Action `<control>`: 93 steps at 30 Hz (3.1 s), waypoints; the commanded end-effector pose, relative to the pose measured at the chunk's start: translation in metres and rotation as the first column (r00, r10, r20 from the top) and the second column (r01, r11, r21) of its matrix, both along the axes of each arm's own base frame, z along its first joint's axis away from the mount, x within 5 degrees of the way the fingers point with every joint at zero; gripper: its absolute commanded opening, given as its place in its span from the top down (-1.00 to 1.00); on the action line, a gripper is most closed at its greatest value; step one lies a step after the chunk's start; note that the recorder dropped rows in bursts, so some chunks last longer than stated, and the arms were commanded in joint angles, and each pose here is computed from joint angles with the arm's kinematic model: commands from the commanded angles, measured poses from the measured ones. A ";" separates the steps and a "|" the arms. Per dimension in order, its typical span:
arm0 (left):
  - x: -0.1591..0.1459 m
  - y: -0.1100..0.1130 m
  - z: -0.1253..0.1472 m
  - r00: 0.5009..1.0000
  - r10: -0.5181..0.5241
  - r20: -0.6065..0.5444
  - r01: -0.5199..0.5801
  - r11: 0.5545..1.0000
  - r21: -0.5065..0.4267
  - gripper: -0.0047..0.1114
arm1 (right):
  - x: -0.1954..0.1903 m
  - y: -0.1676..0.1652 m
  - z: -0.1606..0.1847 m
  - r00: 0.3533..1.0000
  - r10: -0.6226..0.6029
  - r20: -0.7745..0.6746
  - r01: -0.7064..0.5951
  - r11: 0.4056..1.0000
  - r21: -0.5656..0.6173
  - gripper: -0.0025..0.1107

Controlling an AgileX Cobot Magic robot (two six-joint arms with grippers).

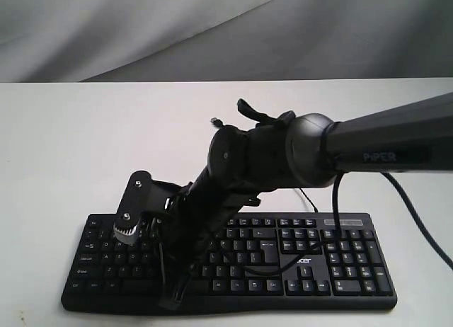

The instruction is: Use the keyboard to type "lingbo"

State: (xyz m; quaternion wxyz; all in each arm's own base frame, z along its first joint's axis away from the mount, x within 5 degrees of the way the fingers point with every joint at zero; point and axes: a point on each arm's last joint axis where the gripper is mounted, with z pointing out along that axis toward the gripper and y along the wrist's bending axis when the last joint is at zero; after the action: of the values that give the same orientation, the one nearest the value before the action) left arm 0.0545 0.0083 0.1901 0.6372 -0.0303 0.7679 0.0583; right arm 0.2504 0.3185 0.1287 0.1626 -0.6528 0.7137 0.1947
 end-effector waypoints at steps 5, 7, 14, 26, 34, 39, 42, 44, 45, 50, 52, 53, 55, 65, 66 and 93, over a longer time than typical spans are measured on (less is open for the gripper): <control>0.000 0.000 -0.001 1.000 0.000 0.008 0.000 1.000 -0.001 0.91 | -0.001 0.000 0.001 1.000 0.005 0.000 -0.005 1.000 0.004 0.96; 0.000 0.000 -0.001 1.000 0.000 0.008 0.000 1.000 -0.001 0.91 | -0.002 0.000 0.001 1.000 0.008 -0.004 -0.008 1.000 0.002 0.96; 0.000 0.000 -0.001 1.000 0.000 0.008 0.000 1.000 -0.001 0.91 | -0.002 0.000 -0.008 1.000 0.012 -0.021 -0.013 1.000 -0.015 0.96; 0.000 0.000 -0.001 1.000 0.000 0.008 0.000 1.000 -0.001 0.91 | -0.002 -0.007 0.033 0.998 0.013 0.066 -0.013 1.000 0.004 0.96; 0.000 0.000 -0.001 1.000 0.000 0.008 0.000 1.000 -0.001 0.91 | 0.037 -0.057 0.029 0.991 -0.126 0.035 0.128 0.990 -0.052 0.96; 0.000 0.000 -0.001 1.000 0.000 0.008 0.000 1.000 -0.001 0.91 | 0.037 -0.060 0.026 0.990 -0.134 0.031 0.136 0.990 -0.049 0.96; 0.000 0.000 -0.001 1.000 0.000 0.008 0.000 1.000 -0.001 0.91 | 0.036 -0.059 0.025 0.991 -0.130 0.025 0.131 0.991 -0.036 0.96; 0.000 0.000 -0.001 1.000 0.000 0.008 0.000 1.000 -0.001 0.91 | 0.036 -0.058 0.026 0.991 -0.130 0.025 0.130 0.991 -0.026 0.96; 0.000 0.000 -0.001 1.000 0.000 0.008 0.000 1.000 -0.001 0.91 | 0.036 -0.058 0.026 0.991 -0.130 0.025 0.130 0.991 -0.026 0.96; 0.000 0.000 -0.001 1.000 0.000 0.008 0.000 1.000 -0.001 0.91 | 0.034 -0.061 0.019 0.990 -0.132 0.040 0.133 0.991 -0.028 0.96; 0.000 0.000 -0.001 1.000 0.000 0.008 0.000 1.000 -0.001 0.91 | 0.034 -0.061 0.018 0.990 -0.134 0.039 0.135 0.990 -0.028 0.96; 0.000 0.000 -0.001 1.000 0.000 0.008 0.000 1.000 -0.001 0.91 | 0.034 -0.061 0.018 0.990 -0.135 0.037 0.136 0.990 -0.029 0.96; 0.000 0.000 -0.001 1.000 0.000 0.008 0.000 1.000 -0.001 0.91 | 0.034 -0.061 0.018 0.990 -0.139 0.034 0.140 0.990 -0.026 0.96; 0.000 0.000 -0.001 1.000 0.000 0.008 0.000 1.000 -0.001 0.91 | 0.032 -0.060 0.018 0.989 -0.141 0.033 0.142 0.990 -0.020 0.96; 0.000 0.000 -0.001 1.000 0.000 0.008 0.000 1.000 -0.001 0.91 | 0.032 -0.060 0.018 0.990 -0.140 0.031 0.141 0.990 -0.021 0.96; 0.000 0.000 -0.001 1.000 0.000 0.008 0.000 1.000 -0.001 0.91 | 0.029 -0.059 0.009 0.992 -0.125 -0.015 0.125 0.992 -0.035 0.96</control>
State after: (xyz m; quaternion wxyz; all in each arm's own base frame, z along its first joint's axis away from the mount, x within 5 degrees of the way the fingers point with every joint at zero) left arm 0.0545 0.0083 0.1901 0.6372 -0.0303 0.7679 0.0583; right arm 0.2820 0.2597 0.1404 0.1645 -0.6050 0.7594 0.1737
